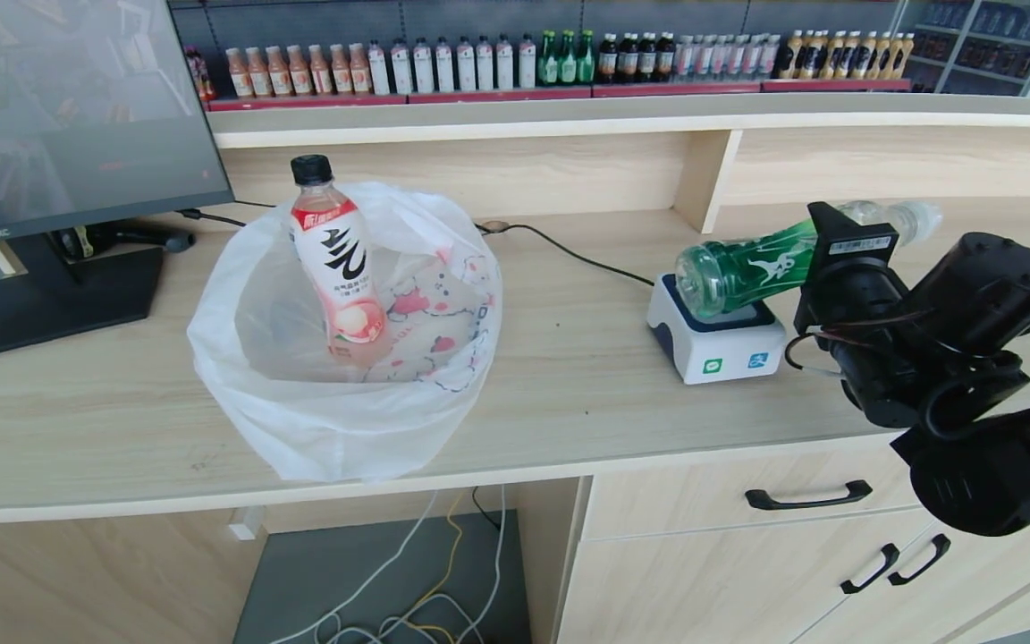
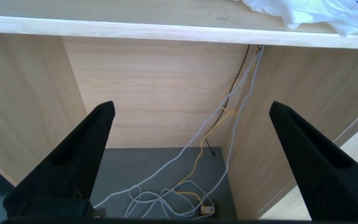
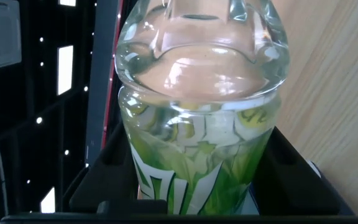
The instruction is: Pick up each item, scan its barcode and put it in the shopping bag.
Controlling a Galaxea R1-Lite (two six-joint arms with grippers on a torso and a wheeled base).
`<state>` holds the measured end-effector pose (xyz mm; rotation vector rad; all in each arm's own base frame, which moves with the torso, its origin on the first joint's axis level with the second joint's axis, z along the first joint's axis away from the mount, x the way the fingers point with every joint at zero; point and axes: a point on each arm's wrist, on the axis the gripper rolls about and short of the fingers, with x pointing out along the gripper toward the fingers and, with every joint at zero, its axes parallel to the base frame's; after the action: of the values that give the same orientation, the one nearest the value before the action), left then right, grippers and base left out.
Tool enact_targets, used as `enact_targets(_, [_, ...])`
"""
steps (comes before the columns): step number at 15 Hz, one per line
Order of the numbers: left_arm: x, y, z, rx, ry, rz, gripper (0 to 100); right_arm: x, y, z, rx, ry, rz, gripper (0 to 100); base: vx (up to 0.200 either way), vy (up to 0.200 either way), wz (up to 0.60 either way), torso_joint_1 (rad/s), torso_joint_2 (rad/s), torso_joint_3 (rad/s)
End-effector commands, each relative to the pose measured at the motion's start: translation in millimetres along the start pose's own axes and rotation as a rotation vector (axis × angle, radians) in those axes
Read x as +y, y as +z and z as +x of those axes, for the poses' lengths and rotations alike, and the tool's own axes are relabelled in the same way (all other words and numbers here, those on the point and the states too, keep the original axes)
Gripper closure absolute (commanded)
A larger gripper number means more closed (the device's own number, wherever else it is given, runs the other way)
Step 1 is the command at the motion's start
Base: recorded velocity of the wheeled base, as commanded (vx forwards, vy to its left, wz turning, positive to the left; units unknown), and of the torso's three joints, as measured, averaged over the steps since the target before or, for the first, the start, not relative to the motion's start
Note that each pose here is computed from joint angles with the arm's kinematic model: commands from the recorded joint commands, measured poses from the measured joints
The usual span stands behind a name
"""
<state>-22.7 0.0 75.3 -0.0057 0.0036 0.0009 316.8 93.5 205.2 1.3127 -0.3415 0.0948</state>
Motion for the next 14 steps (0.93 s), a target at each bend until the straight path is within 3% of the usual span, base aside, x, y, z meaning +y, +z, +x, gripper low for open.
enact_targets(1, [0.0,0.0,0.0,-0.001,0.001,0.0,0,-3.4,-0.7,0.5,0.002,-0.01,-0.007,100,0.0,0.0,0.0,0.0,0.0,0.0])
enact_targets(14, [0.0,0.0,0.0,-0.001,-0.001,0.0,0,-0.3,0.4,0.7,-0.003,-0.002,-0.011,100,0.0,0.0,0.0,0.0,0.0,0.0])
